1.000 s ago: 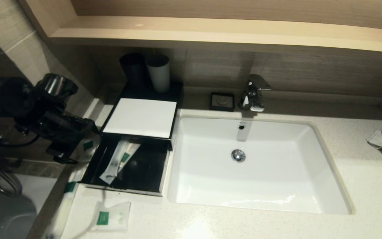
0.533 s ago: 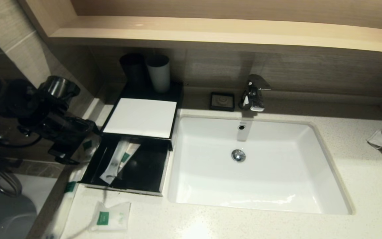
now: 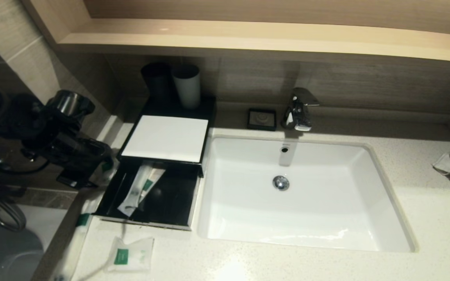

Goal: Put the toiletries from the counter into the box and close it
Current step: Pick up the bathroom toiletry

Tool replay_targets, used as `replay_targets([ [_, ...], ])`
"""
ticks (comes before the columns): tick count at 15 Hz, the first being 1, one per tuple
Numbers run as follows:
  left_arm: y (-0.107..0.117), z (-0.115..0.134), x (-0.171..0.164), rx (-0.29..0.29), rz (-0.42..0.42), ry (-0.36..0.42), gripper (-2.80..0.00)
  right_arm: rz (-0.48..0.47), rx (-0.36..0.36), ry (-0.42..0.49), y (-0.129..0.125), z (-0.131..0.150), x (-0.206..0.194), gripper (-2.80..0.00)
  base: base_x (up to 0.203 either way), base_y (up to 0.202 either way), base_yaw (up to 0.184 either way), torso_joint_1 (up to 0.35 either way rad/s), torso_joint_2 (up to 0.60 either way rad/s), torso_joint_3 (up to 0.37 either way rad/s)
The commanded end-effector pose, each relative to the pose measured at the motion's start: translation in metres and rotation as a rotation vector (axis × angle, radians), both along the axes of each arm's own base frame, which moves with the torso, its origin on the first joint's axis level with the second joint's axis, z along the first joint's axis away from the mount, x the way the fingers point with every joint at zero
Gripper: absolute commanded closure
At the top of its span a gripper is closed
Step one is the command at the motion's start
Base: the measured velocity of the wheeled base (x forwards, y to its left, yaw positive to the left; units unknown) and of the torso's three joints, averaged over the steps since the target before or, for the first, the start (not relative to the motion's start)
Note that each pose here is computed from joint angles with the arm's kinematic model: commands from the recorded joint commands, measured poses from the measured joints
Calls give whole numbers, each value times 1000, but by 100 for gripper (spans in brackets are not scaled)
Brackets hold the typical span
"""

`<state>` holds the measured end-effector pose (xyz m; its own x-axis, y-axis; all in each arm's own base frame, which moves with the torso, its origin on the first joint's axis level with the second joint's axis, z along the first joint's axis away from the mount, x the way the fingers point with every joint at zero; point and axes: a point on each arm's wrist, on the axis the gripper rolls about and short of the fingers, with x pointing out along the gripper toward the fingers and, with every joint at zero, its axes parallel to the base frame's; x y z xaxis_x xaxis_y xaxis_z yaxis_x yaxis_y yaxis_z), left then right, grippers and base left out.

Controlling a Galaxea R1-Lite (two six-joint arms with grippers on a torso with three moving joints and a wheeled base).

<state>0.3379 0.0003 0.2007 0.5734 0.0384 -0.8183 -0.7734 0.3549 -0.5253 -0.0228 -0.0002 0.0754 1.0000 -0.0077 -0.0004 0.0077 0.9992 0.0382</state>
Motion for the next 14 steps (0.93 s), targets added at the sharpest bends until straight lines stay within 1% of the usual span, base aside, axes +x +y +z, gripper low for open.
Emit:
replay_targets([
  [1,0,0,-1,-3,7,2,0,0,0,0,0,0,0,0,0,0,0,0,0,0],
  [8,0,0,-3,-1,5,7,0,0,0,0,0,0,0,0,0,0,0,0,0,0],
  [10,1,3,-5,2,5,-3,0,0,0,0,0,0,0,0,0,0,0,0,0,0],
  [14,1,22,-17,12,-5,-56,0,0,0,0,0,0,0,0,0,0,0,0,0,0],
])
